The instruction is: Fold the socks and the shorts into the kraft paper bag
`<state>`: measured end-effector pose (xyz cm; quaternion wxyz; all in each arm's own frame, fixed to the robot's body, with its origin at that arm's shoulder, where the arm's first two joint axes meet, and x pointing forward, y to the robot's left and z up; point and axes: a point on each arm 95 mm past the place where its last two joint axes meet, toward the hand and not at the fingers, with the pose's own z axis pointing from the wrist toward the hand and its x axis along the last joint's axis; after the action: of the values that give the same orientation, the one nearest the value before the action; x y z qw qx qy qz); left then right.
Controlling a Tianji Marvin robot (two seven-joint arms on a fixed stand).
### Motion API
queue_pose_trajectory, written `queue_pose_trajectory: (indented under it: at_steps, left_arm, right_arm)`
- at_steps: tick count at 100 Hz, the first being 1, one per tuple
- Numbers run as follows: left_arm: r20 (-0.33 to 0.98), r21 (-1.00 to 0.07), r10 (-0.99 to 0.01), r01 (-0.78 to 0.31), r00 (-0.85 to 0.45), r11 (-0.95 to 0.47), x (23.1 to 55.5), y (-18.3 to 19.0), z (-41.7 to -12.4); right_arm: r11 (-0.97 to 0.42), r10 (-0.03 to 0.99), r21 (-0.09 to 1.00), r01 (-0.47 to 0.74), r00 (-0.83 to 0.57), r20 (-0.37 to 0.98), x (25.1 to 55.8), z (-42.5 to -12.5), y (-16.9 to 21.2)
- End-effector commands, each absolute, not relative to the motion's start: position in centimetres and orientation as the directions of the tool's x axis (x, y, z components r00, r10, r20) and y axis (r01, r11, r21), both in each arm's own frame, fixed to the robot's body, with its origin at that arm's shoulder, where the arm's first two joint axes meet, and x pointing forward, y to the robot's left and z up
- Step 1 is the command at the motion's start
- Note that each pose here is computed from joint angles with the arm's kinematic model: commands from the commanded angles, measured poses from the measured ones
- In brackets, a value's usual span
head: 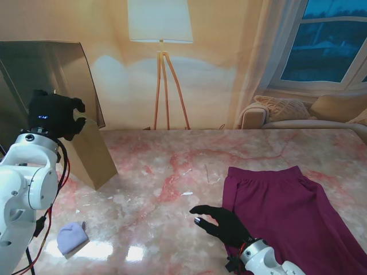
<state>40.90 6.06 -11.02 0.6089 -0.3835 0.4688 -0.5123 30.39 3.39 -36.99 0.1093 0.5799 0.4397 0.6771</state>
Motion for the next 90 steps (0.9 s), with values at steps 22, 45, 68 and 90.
queue_pose_trajectory:
  at_steps: [22,45,68,90]
  left_arm:
    - [-0.034,-0.965,-0.995,0.260,-0.092,0.009,36.5,2.2,-13.0]
    - [0.093,-0.970,-0.982,0.207,-0.166,-0.127,34.1,0.8,-16.2]
    - [0.190,-0.972,-0.960,0.096,-0.206,-0.213,31.9,0.7,-19.7]
    - [0.163,-0.986,-0.973,-0.005,-0.160,-0.165,30.4,3.1,-22.2]
  right_arm:
    - [-0.590,0.654,0.721,0.363,-0.310,0.690,30.1,-37.2,3.6]
    - [-0.594,0.654,0.722,0.355,-0.311,0.690,30.0,-37.1,3.5]
    - [-0.596,0.654,0.723,0.350,-0.311,0.690,30.0,-37.1,3.5]
    - [-0.595,0.653,0.723,0.352,-0.312,0.690,29.9,-37.1,3.5]
